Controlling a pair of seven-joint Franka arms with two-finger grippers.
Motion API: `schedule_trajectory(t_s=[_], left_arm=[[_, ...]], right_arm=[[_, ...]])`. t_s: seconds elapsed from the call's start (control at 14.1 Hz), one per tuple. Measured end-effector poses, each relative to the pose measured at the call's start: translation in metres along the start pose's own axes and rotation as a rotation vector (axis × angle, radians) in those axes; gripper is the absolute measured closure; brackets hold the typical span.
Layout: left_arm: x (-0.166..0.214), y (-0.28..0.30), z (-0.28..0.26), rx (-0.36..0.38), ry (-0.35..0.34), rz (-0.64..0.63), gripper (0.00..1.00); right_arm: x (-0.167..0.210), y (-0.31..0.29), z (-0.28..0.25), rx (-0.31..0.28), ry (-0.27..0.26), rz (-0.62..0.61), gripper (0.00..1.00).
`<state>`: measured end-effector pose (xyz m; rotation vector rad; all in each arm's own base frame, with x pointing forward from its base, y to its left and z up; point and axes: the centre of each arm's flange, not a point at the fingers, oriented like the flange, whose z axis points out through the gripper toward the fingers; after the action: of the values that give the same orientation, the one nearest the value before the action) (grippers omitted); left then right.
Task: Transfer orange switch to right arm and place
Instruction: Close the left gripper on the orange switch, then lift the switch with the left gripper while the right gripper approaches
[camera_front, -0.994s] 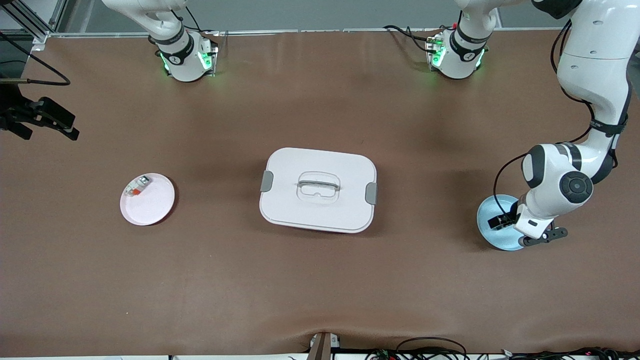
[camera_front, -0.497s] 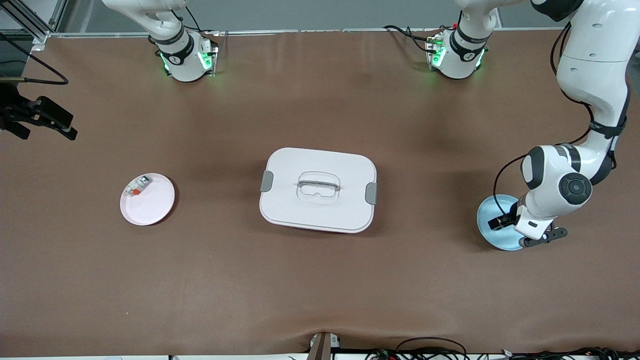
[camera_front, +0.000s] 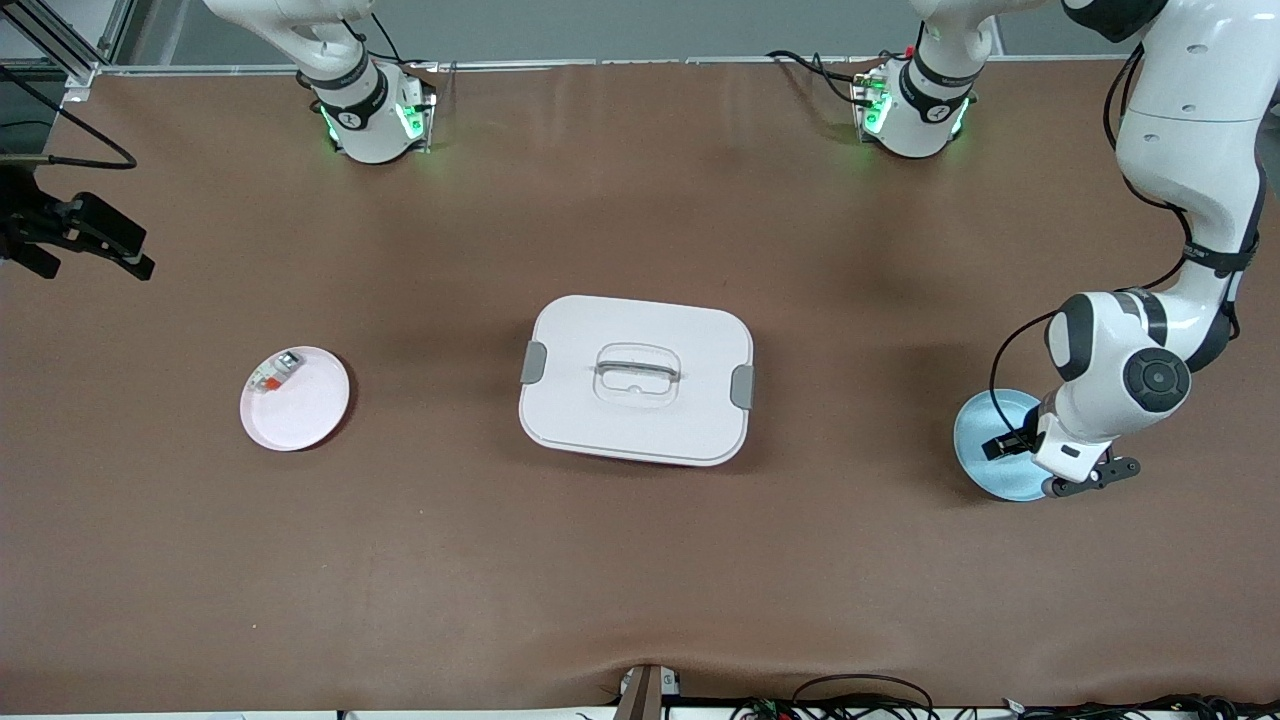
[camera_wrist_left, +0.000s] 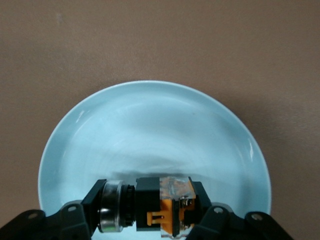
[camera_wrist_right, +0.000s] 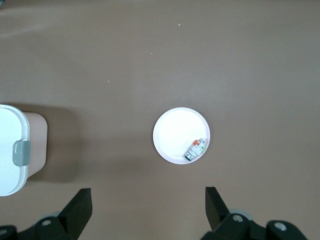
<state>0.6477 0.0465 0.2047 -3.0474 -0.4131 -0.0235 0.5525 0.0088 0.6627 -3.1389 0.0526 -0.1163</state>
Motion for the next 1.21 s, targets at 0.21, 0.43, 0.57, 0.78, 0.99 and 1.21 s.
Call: schedule_trajectory(t_s=[0.21, 0.43, 0.57, 0.78, 0.99, 1.21], left_arm=[[0.004, 0.025, -0.063, -0.003, 0.005, 0.034, 0.27], [-0.008, 0.053, -0.141, 0.002, 0.001, 0.06, 0.27], [-0.019, 0.081, -0.19, -0.013, -0.045, 0.011, 0.27], [-0.042, 0.143, -0.238, -0.074, -0.083, -0.106, 0.27], [-0.067, 0.195, -0.275, -0.173, -0.146, -0.222, 0.27], [-0.092, 0.24, -0.312, -0.267, -0.198, -0.348, 0.27]], right_arm=[[-0.001, -0.003, 0.0, 0.0, -0.005, -0.005, 0.0], [-0.004, -0.017, 0.002, 0.002, -0.022, -0.03, 0.0], [-0.007, -0.039, 0.003, 0.011, -0.037, -0.061, 0.0], [-0.015, -0.08, 0.005, 0.074, -0.063, -0.037, 0.0], [-0.022, -0.125, 0.013, 0.154, -0.081, -0.067, 0.0], [-0.029, -0.171, 0.028, 0.192, -0.064, -0.035, 0.0]])
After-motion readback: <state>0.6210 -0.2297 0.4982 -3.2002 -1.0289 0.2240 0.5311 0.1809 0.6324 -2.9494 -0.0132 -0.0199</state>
